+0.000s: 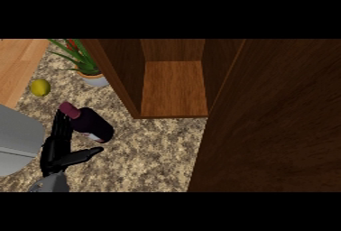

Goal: Pick up the wine, place it into the cabinet and close the cabinet

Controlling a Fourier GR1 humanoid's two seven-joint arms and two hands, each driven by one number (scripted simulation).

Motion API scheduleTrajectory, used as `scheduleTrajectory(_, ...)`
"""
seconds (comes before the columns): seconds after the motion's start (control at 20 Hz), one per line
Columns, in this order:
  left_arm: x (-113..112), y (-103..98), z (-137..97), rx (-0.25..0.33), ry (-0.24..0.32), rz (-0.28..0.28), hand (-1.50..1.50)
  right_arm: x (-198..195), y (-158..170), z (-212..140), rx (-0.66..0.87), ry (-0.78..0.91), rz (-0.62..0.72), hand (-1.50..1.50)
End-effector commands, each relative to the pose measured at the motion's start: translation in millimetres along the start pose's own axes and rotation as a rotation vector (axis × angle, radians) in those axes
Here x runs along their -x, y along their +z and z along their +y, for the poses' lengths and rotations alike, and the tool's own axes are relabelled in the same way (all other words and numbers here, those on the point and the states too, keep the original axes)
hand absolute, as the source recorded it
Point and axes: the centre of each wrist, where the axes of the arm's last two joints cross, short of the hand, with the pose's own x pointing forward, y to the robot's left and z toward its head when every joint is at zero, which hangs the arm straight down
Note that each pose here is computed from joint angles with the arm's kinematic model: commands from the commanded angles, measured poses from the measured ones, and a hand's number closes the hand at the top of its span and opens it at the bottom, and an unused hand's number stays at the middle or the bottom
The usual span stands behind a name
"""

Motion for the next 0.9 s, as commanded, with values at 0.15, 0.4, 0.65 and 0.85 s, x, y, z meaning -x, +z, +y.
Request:
scheduleTrajectory(0.15, 13, -6, -19, 0.057, 0.033, 0.018, -1.5, -31, 28, -7, 0.038, -0.012, -0.117, -1.5)
scheduleTrajectory(0.4, 28, 0, -20, 0.058, 0.036, -0.011, -1.5, -36, 38, -16, 0.02, 0.011, -0.081, -1.5)
scheduleTrajectory(0.65, 41, 5, -33, 0.012, 0.075, -0.043, -1.5, -19, 29, -4, 0.037, 0.012, -0.095, -1.5)
scheduleTrajectory(0.85, 30, -19, -18, 0.018, 0.097, -0.054, 1.5, -23, 30, -1, 0.023, 0.0, -0.081, -1.5)
